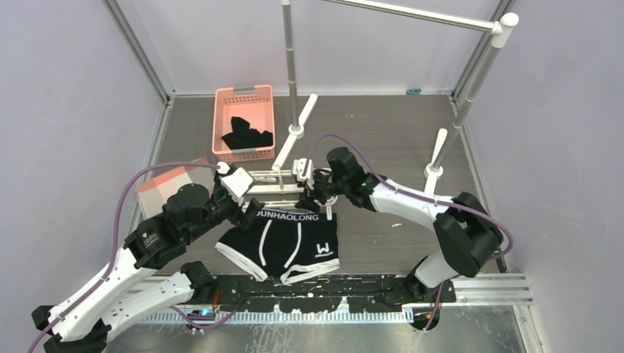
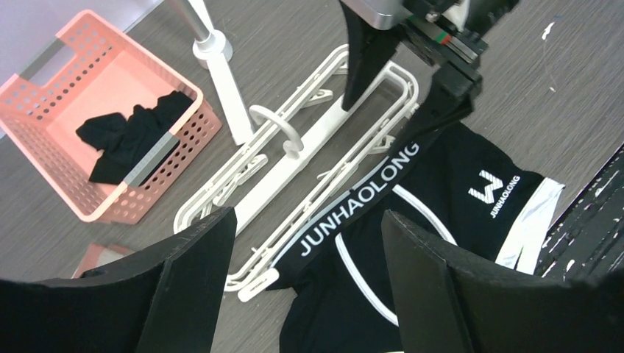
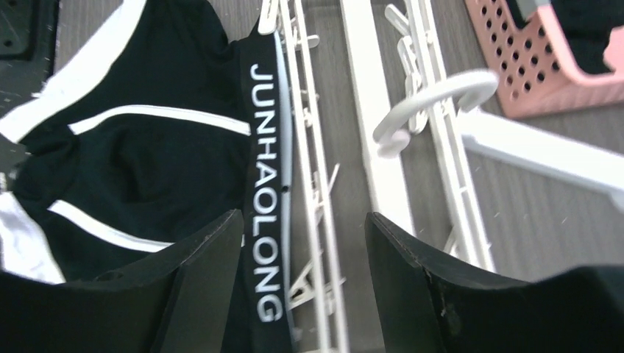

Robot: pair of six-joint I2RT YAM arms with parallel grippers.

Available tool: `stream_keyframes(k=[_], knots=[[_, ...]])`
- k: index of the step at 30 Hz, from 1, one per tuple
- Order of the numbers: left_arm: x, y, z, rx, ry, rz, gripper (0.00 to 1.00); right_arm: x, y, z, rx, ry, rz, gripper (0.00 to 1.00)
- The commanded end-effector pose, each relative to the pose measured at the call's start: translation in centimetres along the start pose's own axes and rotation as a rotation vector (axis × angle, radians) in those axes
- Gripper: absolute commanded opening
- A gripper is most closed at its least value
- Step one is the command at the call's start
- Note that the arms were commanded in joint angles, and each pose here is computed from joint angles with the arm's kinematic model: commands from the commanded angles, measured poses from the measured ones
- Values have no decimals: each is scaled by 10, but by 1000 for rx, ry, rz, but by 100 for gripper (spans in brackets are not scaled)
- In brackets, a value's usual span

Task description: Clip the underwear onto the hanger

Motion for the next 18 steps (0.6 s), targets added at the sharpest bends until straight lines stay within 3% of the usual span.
stream_keyframes(k=[1, 10, 18], knots=[[-6, -10, 5, 43, -18, -2, 75, 19, 13, -22, 88, -216, 11, 67], [-11, -32, 9, 73, -30, -26, 75, -14, 53, -46, 190, -175, 160, 65], [-16, -41, 10, 74, -32, -20, 75, -27, 68, -58, 185, -169, 178, 65]])
Point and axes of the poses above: each gripper's point midway between its finger pads, its own y axis out along the fingers, its own z axis along the line the jaws close on, x = y × z, the point moved 7 cm from there along -y, back along the fingers, and after that the axes turned 3 degrees about -y, right-handed, at the moved point
